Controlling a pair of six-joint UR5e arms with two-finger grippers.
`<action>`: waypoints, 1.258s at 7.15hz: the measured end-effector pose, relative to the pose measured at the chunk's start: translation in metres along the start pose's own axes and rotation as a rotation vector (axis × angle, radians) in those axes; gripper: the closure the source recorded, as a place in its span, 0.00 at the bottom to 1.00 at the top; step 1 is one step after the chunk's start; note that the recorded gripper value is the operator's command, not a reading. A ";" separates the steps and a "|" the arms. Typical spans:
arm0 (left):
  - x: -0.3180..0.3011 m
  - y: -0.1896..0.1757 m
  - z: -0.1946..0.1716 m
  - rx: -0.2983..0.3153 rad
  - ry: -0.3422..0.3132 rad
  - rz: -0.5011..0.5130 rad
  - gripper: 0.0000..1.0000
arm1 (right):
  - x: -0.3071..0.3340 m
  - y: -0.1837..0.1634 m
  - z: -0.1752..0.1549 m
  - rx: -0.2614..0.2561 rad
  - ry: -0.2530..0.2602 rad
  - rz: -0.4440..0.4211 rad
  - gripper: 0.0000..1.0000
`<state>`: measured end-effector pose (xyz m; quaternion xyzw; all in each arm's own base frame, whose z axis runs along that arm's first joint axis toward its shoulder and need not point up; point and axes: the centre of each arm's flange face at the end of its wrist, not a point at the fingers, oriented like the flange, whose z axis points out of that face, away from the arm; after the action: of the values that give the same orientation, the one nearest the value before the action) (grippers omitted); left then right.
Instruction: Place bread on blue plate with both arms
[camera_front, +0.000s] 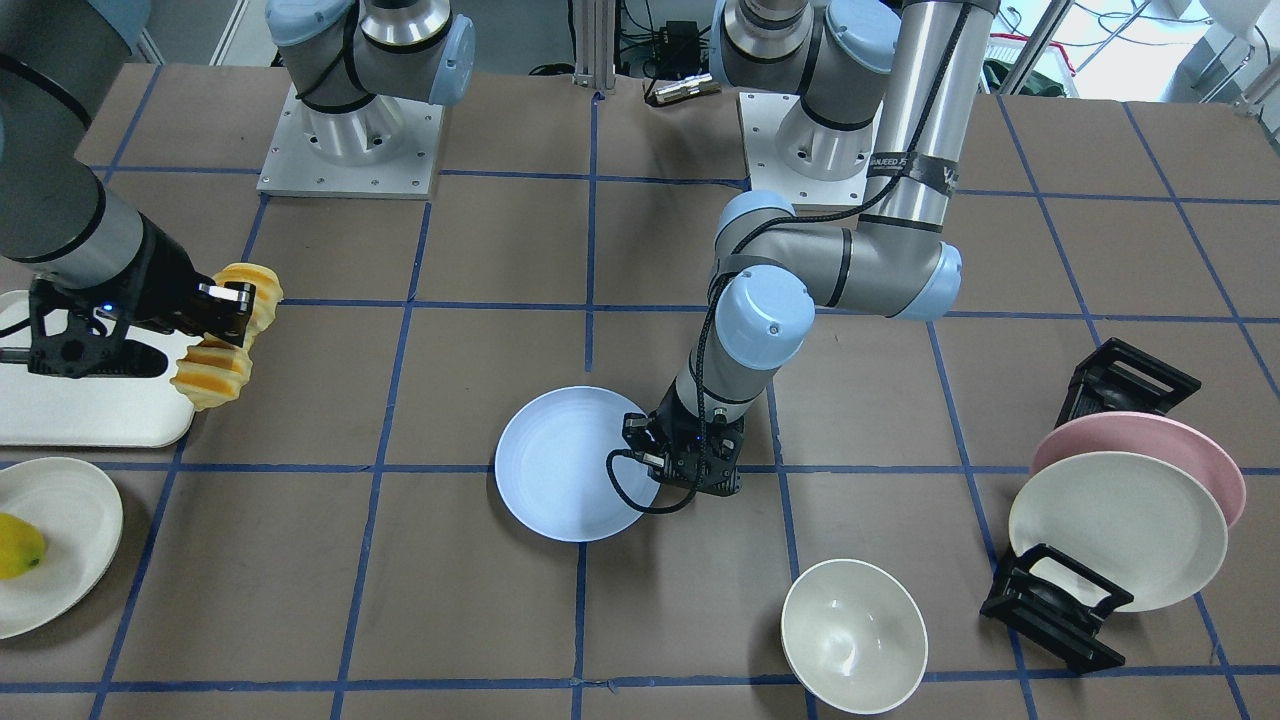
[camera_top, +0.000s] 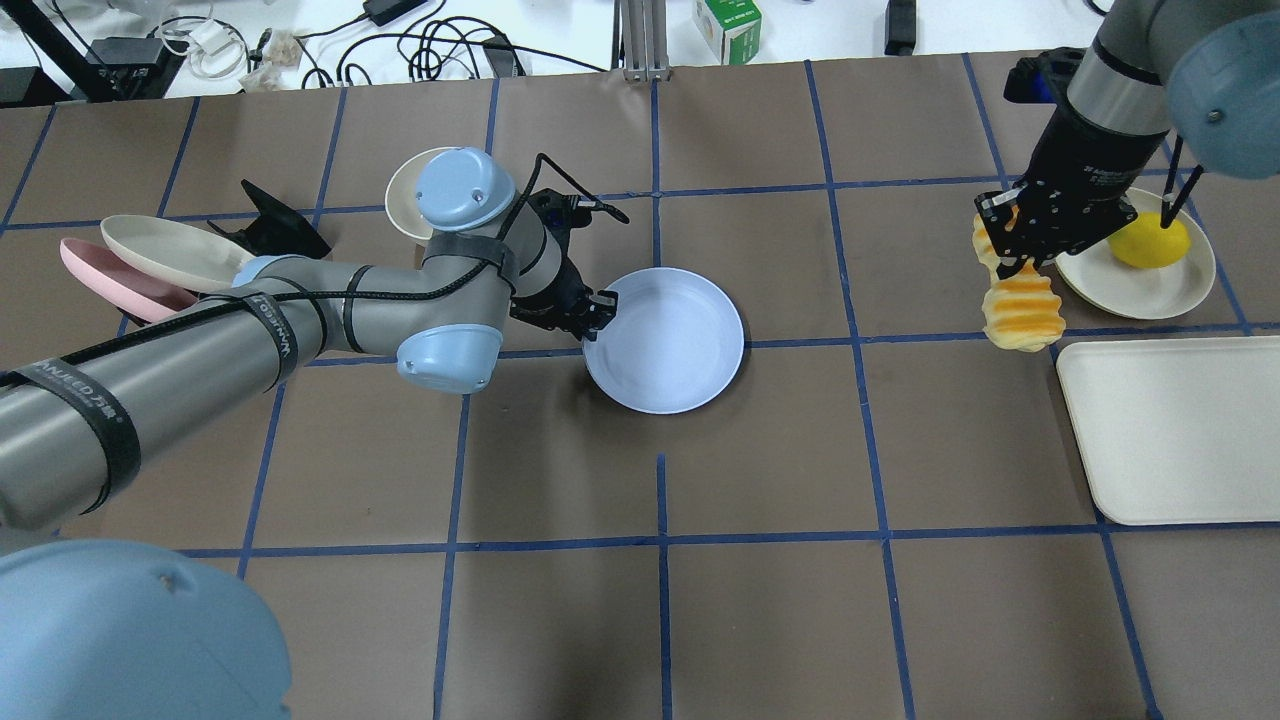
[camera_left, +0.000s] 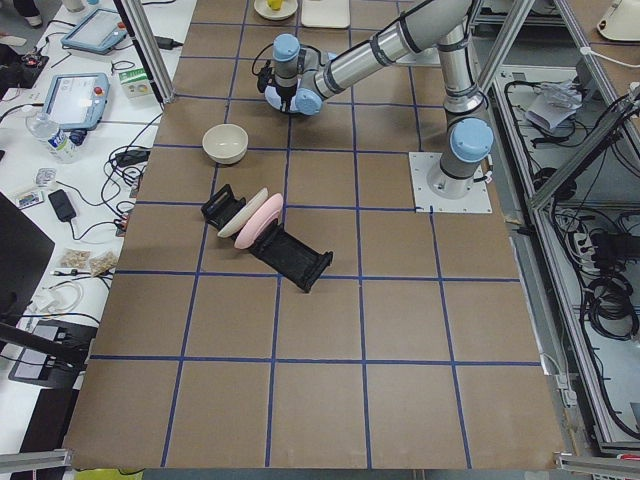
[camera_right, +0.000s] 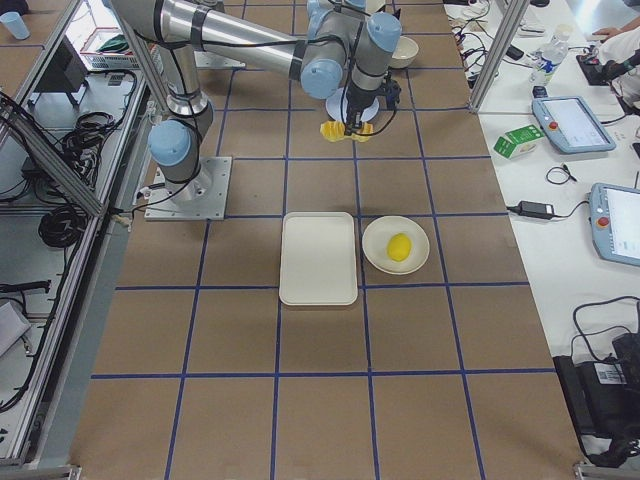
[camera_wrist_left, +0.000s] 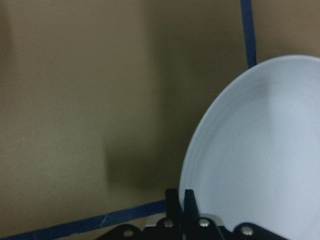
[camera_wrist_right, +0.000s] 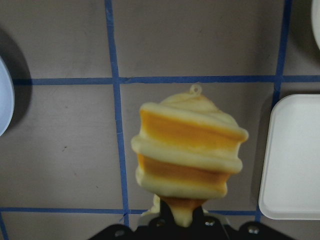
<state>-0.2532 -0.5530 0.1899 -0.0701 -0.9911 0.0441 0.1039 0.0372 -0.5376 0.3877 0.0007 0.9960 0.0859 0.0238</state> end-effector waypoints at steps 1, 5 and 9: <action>0.000 -0.001 -0.004 0.017 0.000 0.008 0.00 | -0.025 0.001 0.004 0.001 -0.013 -0.007 1.00; 0.009 -0.039 -0.109 0.054 -0.016 0.010 0.00 | -0.150 -0.014 0.059 0.123 -0.080 -0.139 1.00; -0.008 0.008 -0.249 -0.245 -0.239 -0.079 0.00 | -0.244 -0.016 0.123 0.140 -0.127 -0.037 1.00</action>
<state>-0.1913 -0.5278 0.4302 -0.0378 -0.9964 -0.0732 -0.0222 0.2868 -0.5332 0.2751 -0.0105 0.9959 0.0155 0.0883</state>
